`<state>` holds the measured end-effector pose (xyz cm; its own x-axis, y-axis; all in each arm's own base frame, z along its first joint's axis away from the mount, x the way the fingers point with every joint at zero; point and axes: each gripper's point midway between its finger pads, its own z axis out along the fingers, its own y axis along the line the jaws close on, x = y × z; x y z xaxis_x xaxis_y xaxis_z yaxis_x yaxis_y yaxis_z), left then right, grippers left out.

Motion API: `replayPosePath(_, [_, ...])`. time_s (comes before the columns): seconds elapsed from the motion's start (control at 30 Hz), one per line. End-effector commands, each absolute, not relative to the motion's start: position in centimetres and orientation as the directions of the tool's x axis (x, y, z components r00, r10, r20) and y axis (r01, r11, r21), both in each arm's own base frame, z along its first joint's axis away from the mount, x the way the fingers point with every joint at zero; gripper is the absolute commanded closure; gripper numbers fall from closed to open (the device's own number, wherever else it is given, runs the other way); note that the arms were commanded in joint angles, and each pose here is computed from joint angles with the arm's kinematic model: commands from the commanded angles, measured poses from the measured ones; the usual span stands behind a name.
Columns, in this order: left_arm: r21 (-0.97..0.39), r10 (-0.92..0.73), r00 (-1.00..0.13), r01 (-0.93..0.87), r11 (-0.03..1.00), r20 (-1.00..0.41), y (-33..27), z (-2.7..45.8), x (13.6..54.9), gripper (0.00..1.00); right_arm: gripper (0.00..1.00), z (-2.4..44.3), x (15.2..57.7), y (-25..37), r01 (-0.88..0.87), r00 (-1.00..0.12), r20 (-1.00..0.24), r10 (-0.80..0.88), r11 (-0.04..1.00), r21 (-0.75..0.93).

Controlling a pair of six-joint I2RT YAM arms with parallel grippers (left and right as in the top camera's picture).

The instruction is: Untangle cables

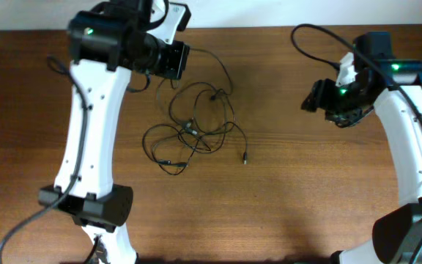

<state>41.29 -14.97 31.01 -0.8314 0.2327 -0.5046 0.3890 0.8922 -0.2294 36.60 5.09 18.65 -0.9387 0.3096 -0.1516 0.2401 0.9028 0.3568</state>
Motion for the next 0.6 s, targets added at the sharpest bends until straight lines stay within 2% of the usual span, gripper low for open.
replayPosePath(0.0, [-0.248,0.167,-0.912,0.272,0.930,-0.376,-13.0,24.6,42.6,1.00,0.32,18.4,36.3,6.6,0.194,-0.954,-0.148,0.260,0.915,0.352])
replayPosePath(0.13, [-0.263,0.131,-0.968,0.186,0.947,-0.214,-10.9,16.0,41.6,1.00,0.32,18.6,36.2,9.3,0.129,-0.965,-0.167,0.200,0.924,0.359])
replayPosePath(0.23, [-0.265,0.122,-0.983,0.155,0.952,-0.139,-10.2,12.7,40.2,0.99,0.32,18.7,36.2,10.7,0.103,-0.968,-0.176,0.177,0.925,0.365])
replayPosePath(0.3, [-0.265,0.122,-0.985,0.150,0.952,-0.119,-10.1,12.1,39.8,0.94,0.32,18.8,36.5,10.8,0.112,-0.965,-0.182,0.191,0.922,0.371])
replayPosePath(0.33, [-0.281,0.127,-0.986,0.154,0.947,-0.110,-10.6,12.0,39.5,0.80,0.32,18.8,36.5,10.8,0.128,-0.962,-0.178,0.207,0.918,0.376])
replayPosePath(0.37, [-0.315,0.130,-0.985,0.159,0.936,-0.112,-11.3,12.2,39.4,0.51,0.32,18.8,36.6,11.0,0.121,-0.963,-0.181,0.202,0.918,0.378])
replayPosePath(0.4, [-0.315,0.130,-0.984,0.162,0.935,-0.120,-11.3,12.2,39.6,0.34,0.32,18.8,36.6,11.4,0.110,-0.963,-0.187,0.192,0.919,0.379])
replayPosePath(0.43, [-0.312,0.128,-0.983,0.164,0.936,-0.130,-11.2,12.2,39.8,0.26,0.32,18.9,36.6,11.7,0.101,-0.964,-0.191,0.185,0.920,0.379])
replayPosePath(0.57, [-0.307,0.132,-0.970,0.192,0.932,-0.204,-11.4,12.5,41.5,0.11,0.32,19.0,36.8,12.3,0.080,-0.963,-0.208,0.171,0.920,0.383])
